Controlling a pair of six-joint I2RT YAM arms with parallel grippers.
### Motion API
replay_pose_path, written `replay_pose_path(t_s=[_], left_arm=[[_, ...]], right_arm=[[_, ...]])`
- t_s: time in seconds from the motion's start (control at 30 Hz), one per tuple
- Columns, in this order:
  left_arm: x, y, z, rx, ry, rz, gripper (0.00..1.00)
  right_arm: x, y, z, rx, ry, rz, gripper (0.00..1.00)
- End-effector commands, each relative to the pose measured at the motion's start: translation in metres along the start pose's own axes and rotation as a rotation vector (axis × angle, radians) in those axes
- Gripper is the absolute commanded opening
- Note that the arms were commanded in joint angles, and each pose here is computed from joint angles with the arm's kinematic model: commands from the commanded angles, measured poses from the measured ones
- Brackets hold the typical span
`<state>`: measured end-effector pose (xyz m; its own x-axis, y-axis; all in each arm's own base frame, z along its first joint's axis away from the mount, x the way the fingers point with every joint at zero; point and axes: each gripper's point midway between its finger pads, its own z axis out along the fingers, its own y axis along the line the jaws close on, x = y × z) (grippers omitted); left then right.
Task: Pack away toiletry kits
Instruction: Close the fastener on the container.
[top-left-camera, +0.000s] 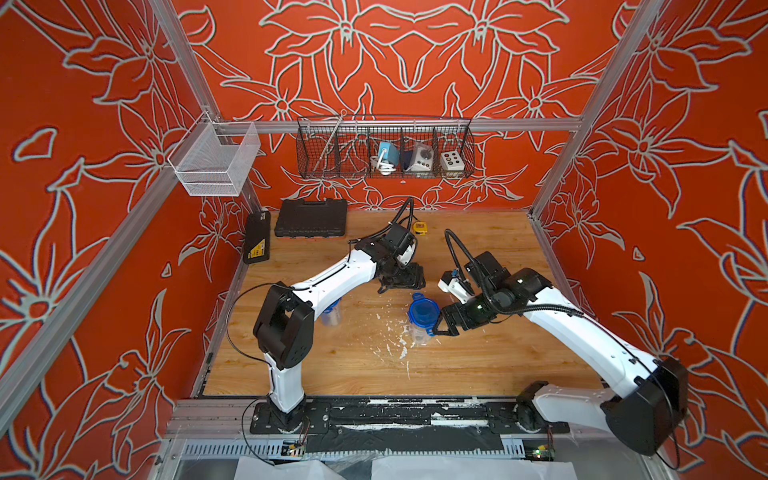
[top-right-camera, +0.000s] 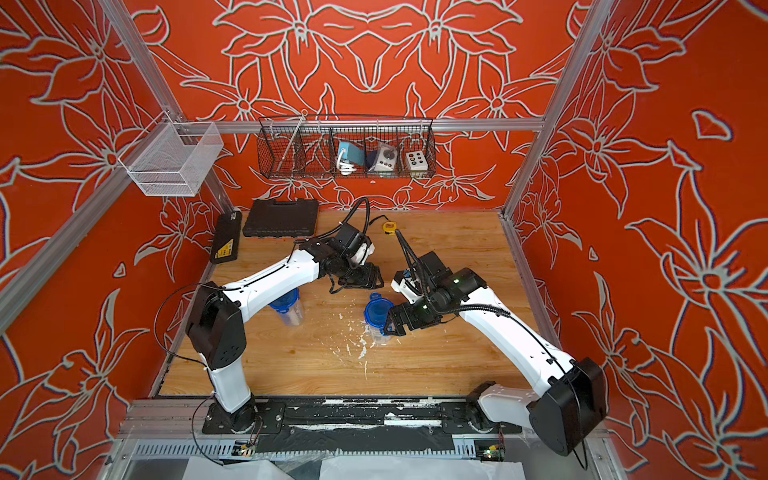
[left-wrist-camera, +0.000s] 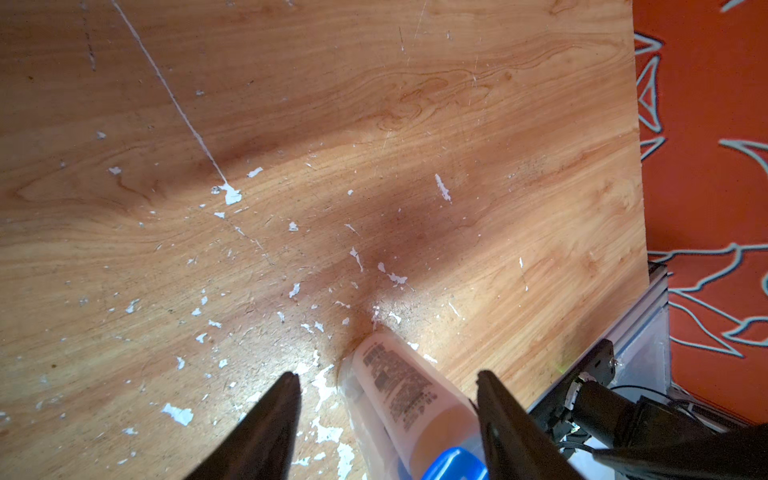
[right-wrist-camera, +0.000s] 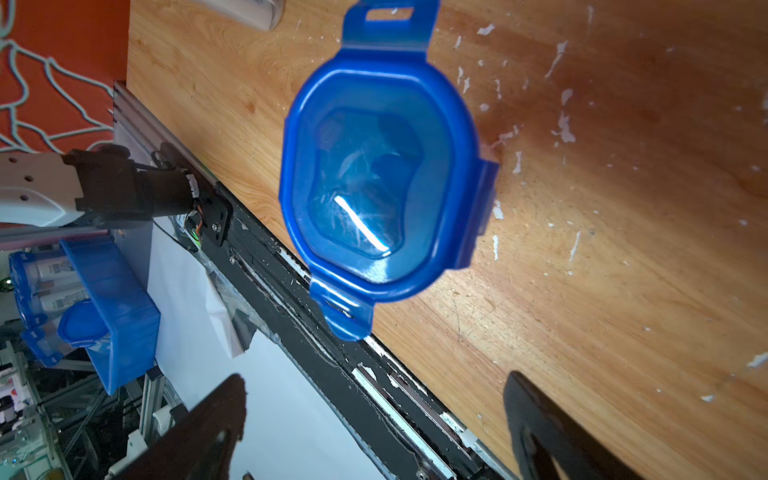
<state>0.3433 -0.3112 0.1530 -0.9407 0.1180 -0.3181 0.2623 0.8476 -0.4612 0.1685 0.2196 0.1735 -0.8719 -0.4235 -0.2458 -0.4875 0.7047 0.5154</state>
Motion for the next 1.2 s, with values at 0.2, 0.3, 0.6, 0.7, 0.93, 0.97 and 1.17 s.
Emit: replay_pose_path(t_s=[0.2,0.3,0.6,0.7,0.93,0.97,1.17], left_arm=[[0.004,0.005,0.001,-0.029,0.016,0.006,0.66],[0.008,0.004,0.001,-0.017,0.031,0.008,0.66],[0.019,0.012,0.000,-0.041,0.064,0.012,0.64],[0.028,0.017,0.000,-0.050,0.079,0.007,0.63],[0.044,0.022,-0.005,-0.048,0.093,-0.006,0.63],[0.046,0.023,-0.007,-0.049,0.092,-0.008,0.63],[0.058,0.025,-0.015,-0.047,0.098,-0.014,0.62]], right_arm=[[-0.004,-0.008,0.024,0.123,0.026,-0.050,0.98],[0.001,-0.021,0.030,0.190,0.062,-0.066,0.98],[0.004,-0.038,0.032,0.270,0.067,-0.051,0.98],[0.004,-0.039,0.033,0.263,0.064,-0.033,0.98],[0.006,-0.046,0.025,0.277,0.053,0.006,0.98],[0.006,-0.047,0.023,0.280,0.050,0.015,0.98],[0.009,-0.058,0.017,0.293,0.040,0.065,0.97]])
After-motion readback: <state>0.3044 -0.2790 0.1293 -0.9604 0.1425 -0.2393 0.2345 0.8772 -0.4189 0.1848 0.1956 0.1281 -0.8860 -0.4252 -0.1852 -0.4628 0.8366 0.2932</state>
